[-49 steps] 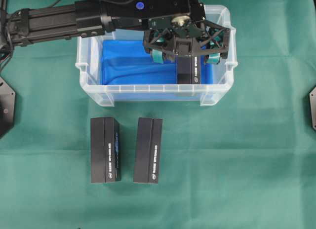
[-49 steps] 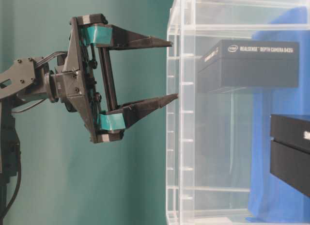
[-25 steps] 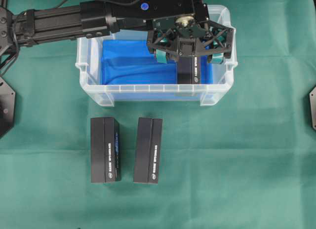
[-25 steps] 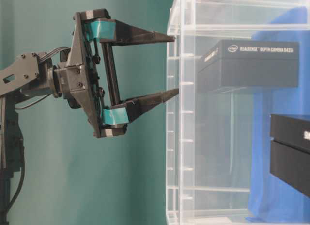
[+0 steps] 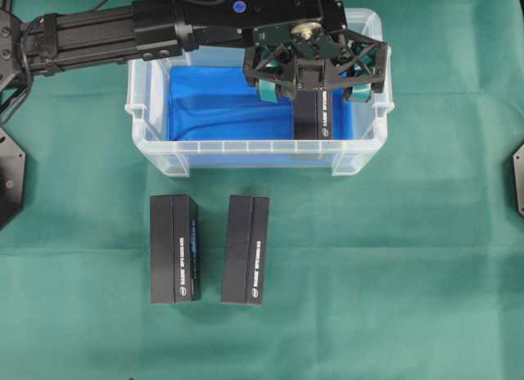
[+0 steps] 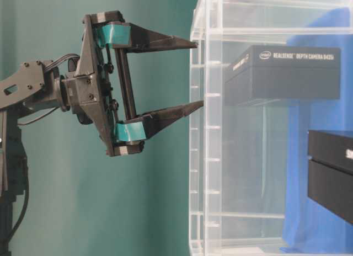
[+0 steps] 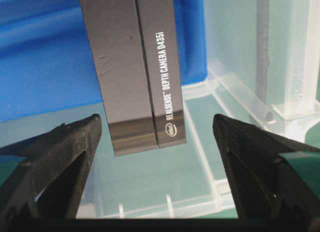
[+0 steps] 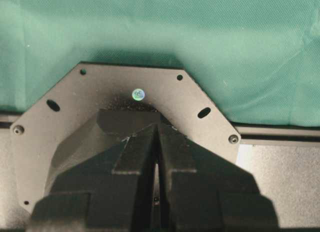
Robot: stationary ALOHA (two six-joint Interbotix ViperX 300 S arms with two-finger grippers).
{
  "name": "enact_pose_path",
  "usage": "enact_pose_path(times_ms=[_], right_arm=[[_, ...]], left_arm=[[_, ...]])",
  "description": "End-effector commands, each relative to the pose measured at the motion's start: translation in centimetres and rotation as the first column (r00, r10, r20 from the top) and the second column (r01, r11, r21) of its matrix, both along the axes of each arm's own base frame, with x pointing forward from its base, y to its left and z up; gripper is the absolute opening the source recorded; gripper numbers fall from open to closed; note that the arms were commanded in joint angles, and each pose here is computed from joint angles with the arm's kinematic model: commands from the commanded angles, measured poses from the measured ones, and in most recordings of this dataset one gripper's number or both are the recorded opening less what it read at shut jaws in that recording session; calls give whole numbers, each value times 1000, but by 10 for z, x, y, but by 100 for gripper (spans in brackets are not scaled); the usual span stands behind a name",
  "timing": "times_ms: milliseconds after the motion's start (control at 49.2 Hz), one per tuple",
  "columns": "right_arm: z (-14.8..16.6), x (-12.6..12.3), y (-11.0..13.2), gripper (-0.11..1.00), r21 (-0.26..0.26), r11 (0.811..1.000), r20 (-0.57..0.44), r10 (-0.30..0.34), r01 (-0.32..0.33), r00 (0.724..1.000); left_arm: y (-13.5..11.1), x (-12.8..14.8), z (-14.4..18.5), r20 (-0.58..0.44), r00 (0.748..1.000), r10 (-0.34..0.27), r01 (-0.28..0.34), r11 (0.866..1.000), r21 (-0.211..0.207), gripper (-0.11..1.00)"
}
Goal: Take the box out of the case with the left arm.
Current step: 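Lower the open left gripper around the right box and close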
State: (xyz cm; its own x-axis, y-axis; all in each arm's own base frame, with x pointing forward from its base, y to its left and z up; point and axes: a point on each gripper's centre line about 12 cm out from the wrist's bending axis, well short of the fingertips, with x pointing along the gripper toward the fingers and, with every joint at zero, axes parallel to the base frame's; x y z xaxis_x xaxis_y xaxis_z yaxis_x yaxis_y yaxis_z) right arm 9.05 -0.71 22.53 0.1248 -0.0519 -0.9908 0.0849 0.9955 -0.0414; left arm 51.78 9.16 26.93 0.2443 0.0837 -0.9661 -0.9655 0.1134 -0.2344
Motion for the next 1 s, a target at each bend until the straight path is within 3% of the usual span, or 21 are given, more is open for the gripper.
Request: enact_pose_path(times_ms=[0, 976], right_arm=[[8, 3, 0, 1, 2, 1000, 20, -2, 2, 1000], [8, 3, 0, 1, 2, 1000, 20, -2, 2, 1000]], left_arm=[[2, -1, 18, 41, 999, 5, -5, 1000, 8, 90], [6, -3, 16, 27, 1000, 16, -16, 1000, 5, 90]])
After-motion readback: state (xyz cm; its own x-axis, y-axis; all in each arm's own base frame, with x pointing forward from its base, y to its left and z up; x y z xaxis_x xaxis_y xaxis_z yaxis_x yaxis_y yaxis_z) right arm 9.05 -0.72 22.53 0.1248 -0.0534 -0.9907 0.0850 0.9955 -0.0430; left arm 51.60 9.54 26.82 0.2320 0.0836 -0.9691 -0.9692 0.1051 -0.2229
